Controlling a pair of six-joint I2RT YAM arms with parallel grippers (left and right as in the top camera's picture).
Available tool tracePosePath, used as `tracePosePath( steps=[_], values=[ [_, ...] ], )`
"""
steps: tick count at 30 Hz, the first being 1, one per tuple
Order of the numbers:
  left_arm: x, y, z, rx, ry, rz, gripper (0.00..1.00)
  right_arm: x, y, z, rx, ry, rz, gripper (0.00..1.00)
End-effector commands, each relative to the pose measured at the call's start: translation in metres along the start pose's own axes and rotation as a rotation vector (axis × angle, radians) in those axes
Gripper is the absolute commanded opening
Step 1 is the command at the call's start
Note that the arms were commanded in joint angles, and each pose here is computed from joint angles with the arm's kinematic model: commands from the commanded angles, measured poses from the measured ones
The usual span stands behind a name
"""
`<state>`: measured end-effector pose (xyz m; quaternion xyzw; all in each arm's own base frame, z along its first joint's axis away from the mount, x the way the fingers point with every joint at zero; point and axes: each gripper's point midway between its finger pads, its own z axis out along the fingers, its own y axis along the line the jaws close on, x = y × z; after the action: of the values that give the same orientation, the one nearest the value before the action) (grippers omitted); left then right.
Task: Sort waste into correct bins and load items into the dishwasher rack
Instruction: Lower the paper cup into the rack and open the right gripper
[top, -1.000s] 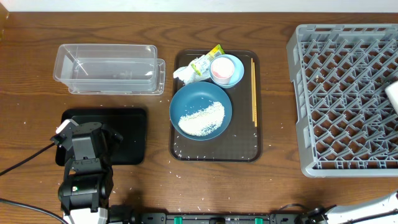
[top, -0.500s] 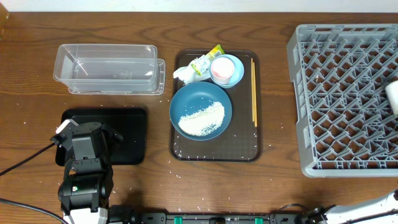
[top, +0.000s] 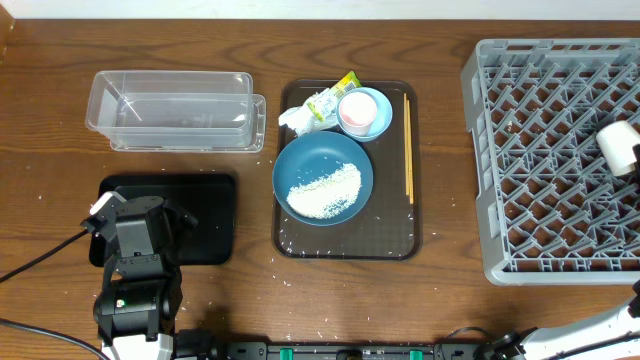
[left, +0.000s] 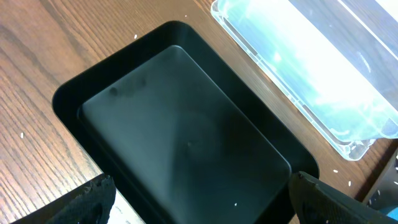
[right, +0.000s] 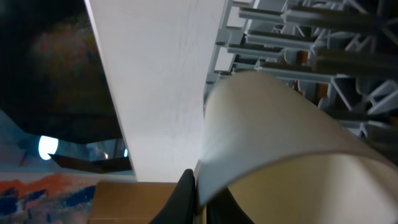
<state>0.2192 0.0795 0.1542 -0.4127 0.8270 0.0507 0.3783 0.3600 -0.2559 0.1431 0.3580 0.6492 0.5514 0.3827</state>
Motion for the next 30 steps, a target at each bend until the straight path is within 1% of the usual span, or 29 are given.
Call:
tracePosePath(
  steps=[1,6,13,19,23,26,29,30],
  values=[
    [-0.007,-0.001,-0.004,0.002,-0.016,-0.017,0.92,-0.007,-0.005,-0.012,0.034,-0.048,-0.037,0.05],
    [-0.007,-0.001,-0.004,0.002,-0.016,-0.017,0.92,-0.013,-0.004,-0.031,0.039,-0.091,-0.017,0.06],
    [-0.007,-0.001,-0.004,0.002,-0.016,-0.017,0.92,-0.018,0.022,-0.053,0.075,-0.162,-0.036,0.18],
    [-0.007,-0.001,-0.004,0.002,-0.016,-0.017,0.92,-0.015,0.047,-0.066,0.173,-0.245,-0.030,0.18],
    [-0.007,-0.001,-0.004,0.002,-0.016,-0.017,0.92,-0.009,0.072,-0.074,0.246,-0.310,-0.068,0.17],
    [-0.007,-0.001,-0.004,0.002,-0.016,-0.017,0.92,-0.002,0.097,-0.076,0.261,-0.336,-0.127,0.20],
    [-0.007,-0.001,-0.004,0.002,-0.016,-0.017,0.92,0.010,0.126,-0.070,0.233,-0.320,-0.199,0.27],
    [-0.007,-0.001,-0.004,0.002,-0.016,-0.017,0.92,0.017,0.135,-0.065,0.219,-0.304,-0.221,0.40]
  ],
)
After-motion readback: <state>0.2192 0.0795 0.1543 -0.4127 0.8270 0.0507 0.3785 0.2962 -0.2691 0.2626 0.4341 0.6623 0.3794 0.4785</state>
